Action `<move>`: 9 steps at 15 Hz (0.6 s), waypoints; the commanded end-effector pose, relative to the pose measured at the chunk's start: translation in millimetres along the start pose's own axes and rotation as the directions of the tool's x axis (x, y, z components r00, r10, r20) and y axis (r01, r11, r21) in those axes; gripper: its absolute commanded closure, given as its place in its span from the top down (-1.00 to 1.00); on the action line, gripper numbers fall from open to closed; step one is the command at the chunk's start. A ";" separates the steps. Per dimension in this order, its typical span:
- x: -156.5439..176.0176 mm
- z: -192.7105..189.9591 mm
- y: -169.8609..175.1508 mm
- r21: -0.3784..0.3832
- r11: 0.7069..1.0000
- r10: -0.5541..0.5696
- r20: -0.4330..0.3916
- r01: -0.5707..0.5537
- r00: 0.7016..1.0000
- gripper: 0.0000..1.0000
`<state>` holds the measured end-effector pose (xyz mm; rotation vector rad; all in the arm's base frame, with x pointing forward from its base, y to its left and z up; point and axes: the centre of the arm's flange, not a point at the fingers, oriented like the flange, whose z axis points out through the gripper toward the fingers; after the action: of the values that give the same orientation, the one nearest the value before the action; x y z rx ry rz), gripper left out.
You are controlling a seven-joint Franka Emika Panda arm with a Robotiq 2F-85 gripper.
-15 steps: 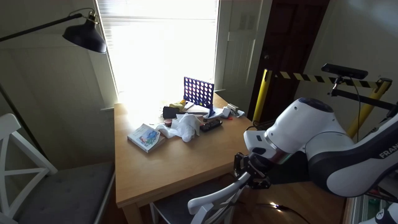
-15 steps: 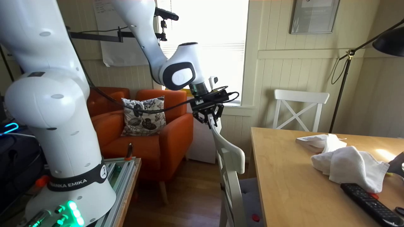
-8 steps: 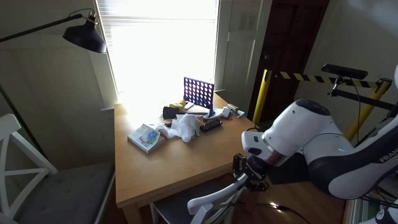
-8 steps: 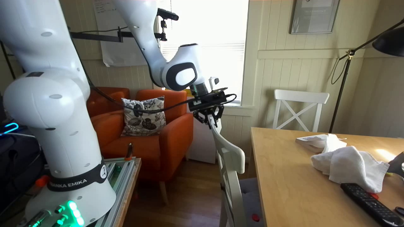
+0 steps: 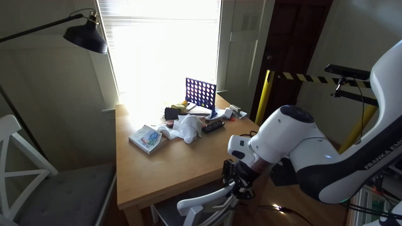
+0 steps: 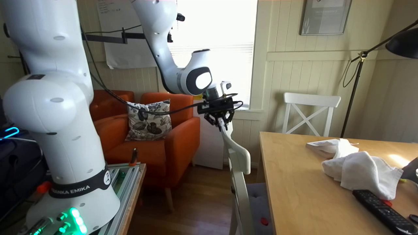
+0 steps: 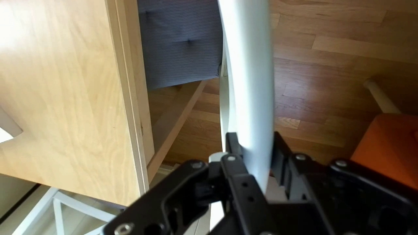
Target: Push the chair on the right underneath the table.
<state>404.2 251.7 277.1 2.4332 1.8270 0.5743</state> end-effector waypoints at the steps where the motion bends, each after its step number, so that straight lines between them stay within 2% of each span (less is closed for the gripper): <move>1: 46.5 27.4 29.1 -0.071 0.992 0.102 -0.066 -0.107 0.993 -0.87; 9: 79.5 39.8 62.3 -0.120 0.970 0.199 -0.104 -0.211 0.974 -0.87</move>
<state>443.8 303.1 273.9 2.5441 1.6581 0.6670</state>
